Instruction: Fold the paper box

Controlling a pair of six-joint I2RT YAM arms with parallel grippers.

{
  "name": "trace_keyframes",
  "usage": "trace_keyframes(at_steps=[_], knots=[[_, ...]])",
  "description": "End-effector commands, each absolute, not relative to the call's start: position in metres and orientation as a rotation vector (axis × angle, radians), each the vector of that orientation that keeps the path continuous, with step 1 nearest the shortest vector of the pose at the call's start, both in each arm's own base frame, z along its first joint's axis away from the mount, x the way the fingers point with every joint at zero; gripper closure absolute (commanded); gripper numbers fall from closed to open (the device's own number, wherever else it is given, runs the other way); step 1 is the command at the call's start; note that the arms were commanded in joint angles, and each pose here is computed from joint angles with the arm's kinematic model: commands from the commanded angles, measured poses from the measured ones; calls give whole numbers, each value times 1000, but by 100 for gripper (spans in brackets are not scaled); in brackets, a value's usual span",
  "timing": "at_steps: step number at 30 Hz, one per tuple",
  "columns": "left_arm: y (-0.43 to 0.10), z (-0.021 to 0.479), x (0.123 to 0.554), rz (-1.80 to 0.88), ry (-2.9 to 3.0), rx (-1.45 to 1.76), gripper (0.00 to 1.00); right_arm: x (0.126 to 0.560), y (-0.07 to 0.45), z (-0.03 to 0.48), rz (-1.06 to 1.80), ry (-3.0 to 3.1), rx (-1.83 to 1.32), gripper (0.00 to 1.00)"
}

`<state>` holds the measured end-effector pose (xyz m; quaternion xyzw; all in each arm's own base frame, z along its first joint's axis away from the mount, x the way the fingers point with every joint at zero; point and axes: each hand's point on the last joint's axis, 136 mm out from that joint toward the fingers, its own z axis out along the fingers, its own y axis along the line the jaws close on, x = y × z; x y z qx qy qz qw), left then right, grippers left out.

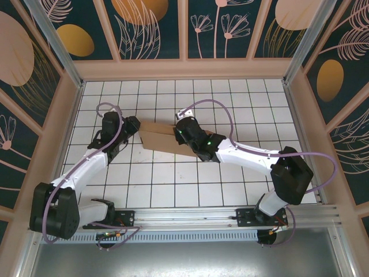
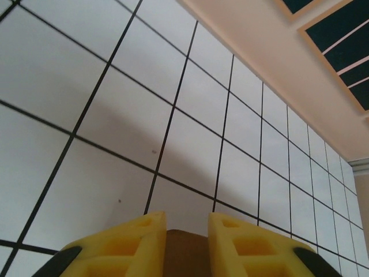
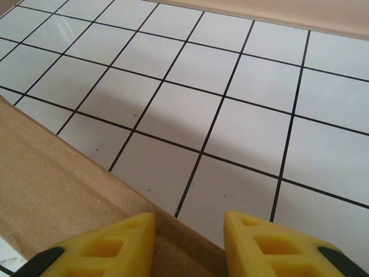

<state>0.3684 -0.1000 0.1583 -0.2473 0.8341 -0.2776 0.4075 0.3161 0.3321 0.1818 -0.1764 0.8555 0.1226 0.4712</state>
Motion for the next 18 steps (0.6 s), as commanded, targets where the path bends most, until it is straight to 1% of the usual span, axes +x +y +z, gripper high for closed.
trace_keyframes(at_steps=[1, 5, 8, 18], knots=[[-106, 145, 365, -784, 2100, -676, 74, 302, 330, 143, 236, 2189, -515, 64], [-117, 130, 358, -896, 2115, -715, 74, 300, 334, 144, 261, 2189, -523, 64], [-122, 129, 352, -964, 2103, -730, 74, 301, 336, 146, 270, 2186, -524, 64], [-107, 159, 355, -812, 2081, -656, 72, 306, 333, 167, 272, 2149, -539, 58]])
